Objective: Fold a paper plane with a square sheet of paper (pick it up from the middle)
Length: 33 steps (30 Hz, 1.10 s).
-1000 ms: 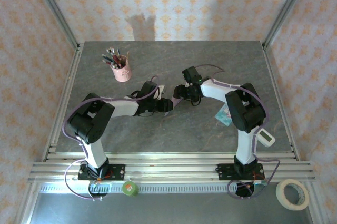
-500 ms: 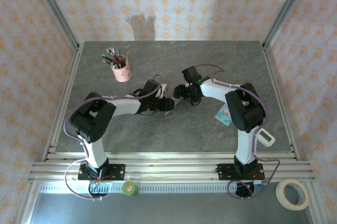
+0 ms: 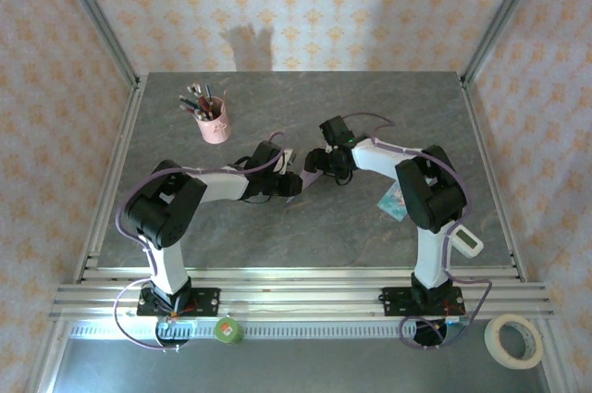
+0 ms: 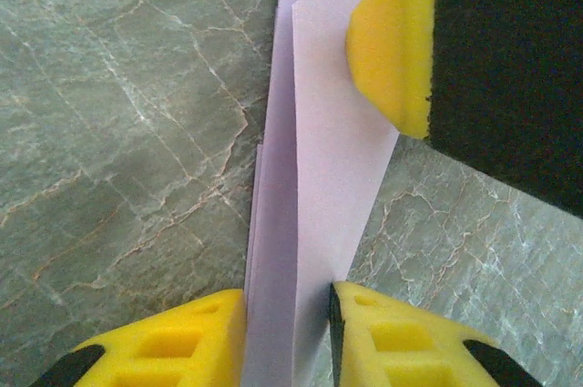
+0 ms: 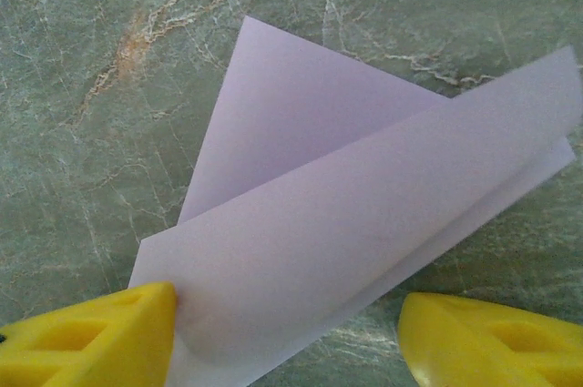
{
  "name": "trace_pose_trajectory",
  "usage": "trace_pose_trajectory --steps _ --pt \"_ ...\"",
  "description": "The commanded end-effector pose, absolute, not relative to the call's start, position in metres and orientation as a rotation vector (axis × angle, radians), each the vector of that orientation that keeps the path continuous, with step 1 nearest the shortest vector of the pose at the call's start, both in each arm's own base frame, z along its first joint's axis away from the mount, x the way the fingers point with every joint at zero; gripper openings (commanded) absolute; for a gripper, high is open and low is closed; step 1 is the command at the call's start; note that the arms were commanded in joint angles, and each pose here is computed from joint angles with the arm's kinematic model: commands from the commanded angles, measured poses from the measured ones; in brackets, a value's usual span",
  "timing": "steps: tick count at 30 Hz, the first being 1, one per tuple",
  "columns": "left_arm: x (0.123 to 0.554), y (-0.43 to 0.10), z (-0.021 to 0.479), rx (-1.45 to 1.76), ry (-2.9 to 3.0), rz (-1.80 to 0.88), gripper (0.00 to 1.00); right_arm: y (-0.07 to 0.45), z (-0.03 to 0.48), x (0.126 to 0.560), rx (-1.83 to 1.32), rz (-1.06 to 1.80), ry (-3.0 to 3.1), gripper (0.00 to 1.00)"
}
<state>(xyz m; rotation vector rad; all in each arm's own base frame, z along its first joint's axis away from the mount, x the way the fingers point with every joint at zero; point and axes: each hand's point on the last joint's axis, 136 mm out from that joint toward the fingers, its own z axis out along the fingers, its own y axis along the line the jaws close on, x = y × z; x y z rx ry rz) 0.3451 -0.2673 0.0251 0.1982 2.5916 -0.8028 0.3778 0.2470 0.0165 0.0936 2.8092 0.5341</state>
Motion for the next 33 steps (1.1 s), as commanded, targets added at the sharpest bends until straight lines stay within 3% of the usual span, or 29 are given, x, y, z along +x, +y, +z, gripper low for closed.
trace_pose_trajectory --steps 1,10,16,23,29,33 --pt "0.329 -0.262 -0.001 0.2 2.674 -0.767 0.28 0.229 -0.068 0.354 0.121 0.386 2.953 0.69" --pt "0.329 -0.263 -0.004 0.197 2.684 -0.772 0.24 0.229 -0.055 0.36 0.127 0.391 2.927 0.67" --pt "0.329 -0.264 -0.006 0.2 2.688 -0.774 0.24 0.225 0.021 0.382 0.166 0.521 2.739 0.68" --pt "0.328 -0.266 -0.004 0.211 2.686 -0.788 0.25 0.234 0.081 0.378 0.125 0.752 2.598 0.67" --pt "0.327 -0.266 -0.006 0.216 2.692 -0.79 0.26 0.271 0.114 0.369 0.045 1.005 2.491 0.52" --pt "0.326 -0.265 -0.008 0.216 2.699 -0.785 0.26 0.289 0.109 0.371 0.043 1.06 2.507 0.39"
